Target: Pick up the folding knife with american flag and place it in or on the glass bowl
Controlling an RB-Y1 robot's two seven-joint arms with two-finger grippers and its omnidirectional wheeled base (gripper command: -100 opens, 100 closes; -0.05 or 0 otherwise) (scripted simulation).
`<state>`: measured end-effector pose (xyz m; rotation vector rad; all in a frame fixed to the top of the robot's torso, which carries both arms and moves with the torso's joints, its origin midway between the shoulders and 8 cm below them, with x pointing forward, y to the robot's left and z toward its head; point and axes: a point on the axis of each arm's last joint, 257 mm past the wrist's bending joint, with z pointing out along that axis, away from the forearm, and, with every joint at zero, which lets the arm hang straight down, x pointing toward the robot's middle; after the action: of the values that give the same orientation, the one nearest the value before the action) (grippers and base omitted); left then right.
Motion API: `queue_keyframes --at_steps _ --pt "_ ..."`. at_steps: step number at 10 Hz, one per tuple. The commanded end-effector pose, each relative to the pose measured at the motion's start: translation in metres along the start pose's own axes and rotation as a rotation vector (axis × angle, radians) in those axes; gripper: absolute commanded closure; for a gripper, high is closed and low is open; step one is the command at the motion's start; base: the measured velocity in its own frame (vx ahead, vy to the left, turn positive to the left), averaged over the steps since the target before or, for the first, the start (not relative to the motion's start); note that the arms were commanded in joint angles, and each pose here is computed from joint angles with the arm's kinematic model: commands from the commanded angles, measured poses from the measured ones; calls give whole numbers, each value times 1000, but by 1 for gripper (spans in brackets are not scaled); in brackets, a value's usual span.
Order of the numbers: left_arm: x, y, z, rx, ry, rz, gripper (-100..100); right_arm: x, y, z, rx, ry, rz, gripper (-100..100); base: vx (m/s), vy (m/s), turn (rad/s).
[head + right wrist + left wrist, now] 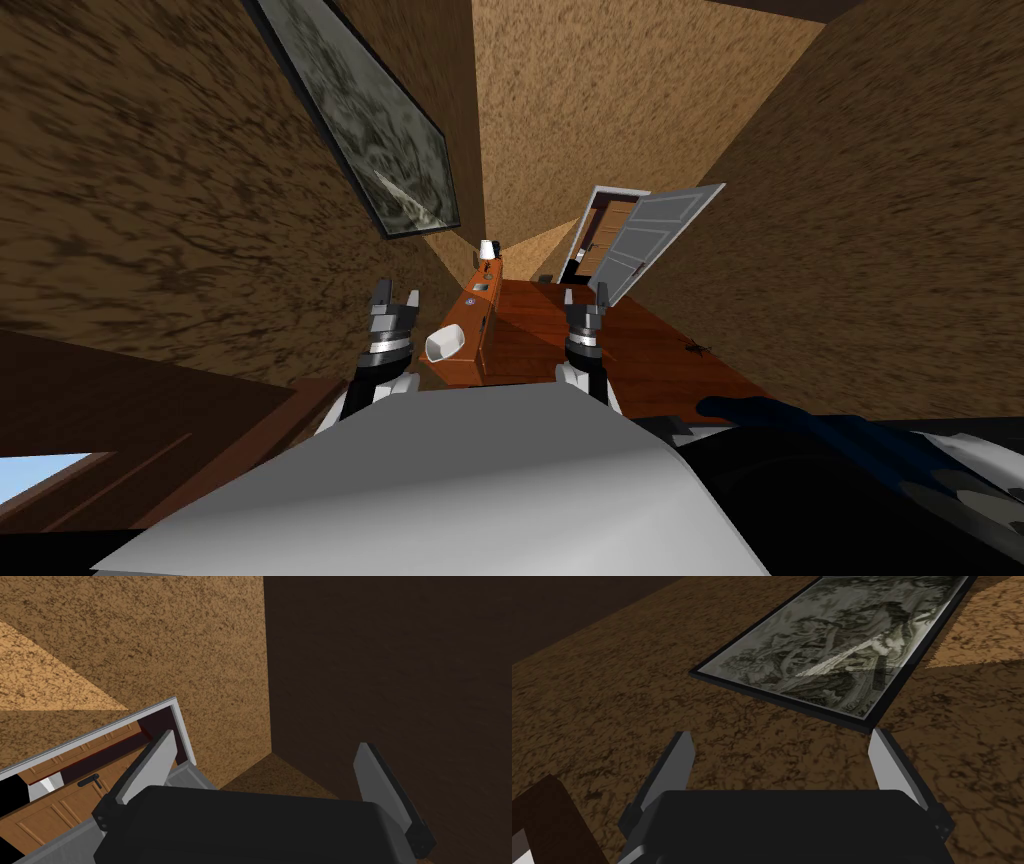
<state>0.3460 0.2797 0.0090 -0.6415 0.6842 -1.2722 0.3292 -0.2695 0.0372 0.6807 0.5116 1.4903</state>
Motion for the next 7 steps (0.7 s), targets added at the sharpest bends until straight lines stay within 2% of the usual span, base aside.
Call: queue_keyframes --at_steps 1,4,7 --pt "9 9 -2 -18 50 33 -100 0 0 0 0 0 0 0 2 -64 -6" --pt "22 32 -10 -68 134 111 -100 0 0 0 0 0 0 0 -4 -141 10" --pt "35 69 -29 -146 242 228 -100 0 0 0 0 0 0 0 31 -184 23"
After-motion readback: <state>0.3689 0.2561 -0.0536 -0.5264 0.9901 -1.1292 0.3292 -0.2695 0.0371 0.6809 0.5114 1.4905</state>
